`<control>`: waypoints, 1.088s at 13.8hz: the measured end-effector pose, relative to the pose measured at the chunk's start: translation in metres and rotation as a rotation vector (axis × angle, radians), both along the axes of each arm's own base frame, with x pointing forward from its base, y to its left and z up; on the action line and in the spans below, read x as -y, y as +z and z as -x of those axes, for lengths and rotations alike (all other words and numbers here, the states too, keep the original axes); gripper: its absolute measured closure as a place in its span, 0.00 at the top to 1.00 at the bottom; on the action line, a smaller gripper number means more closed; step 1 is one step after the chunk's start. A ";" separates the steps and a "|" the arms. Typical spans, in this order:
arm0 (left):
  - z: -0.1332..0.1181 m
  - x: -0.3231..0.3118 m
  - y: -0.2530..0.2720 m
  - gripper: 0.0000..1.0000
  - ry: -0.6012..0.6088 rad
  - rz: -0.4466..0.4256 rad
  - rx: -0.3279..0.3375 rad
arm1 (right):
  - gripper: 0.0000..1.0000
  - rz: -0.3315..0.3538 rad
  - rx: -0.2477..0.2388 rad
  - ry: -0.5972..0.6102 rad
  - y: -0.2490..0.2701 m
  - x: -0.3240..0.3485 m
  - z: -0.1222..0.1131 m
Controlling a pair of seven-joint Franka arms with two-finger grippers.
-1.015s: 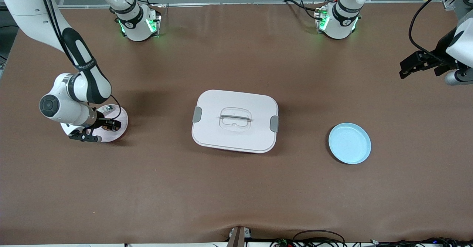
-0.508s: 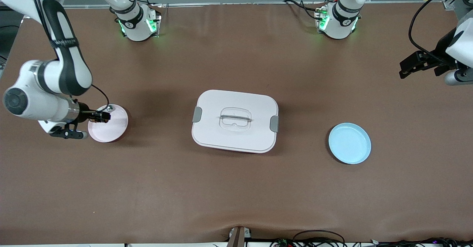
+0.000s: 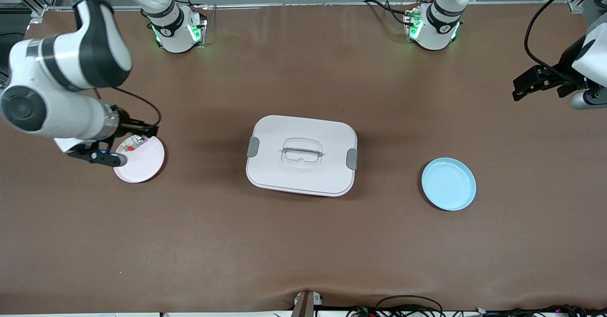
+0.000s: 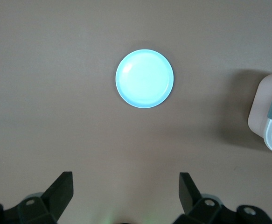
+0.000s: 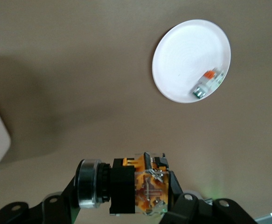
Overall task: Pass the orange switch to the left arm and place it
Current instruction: 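Carry the switch above the box while the left gripper approaches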
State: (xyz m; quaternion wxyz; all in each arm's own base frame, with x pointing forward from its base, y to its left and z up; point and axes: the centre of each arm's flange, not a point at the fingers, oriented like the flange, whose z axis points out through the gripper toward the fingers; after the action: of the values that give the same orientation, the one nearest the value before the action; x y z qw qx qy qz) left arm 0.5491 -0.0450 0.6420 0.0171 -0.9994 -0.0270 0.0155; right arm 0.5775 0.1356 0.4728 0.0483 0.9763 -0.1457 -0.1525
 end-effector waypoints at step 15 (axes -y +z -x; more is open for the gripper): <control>0.002 0.025 -0.003 1.00 -0.031 0.096 -0.014 | 0.73 -0.347 -0.034 -0.658 0.105 -0.272 0.074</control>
State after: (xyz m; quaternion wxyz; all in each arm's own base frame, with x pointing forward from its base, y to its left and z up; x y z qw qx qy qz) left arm 0.5469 -0.0704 0.6387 -0.0303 -0.9992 -0.0105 0.0236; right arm 0.5034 0.4076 0.5777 -0.1672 0.8683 -0.4229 -0.1983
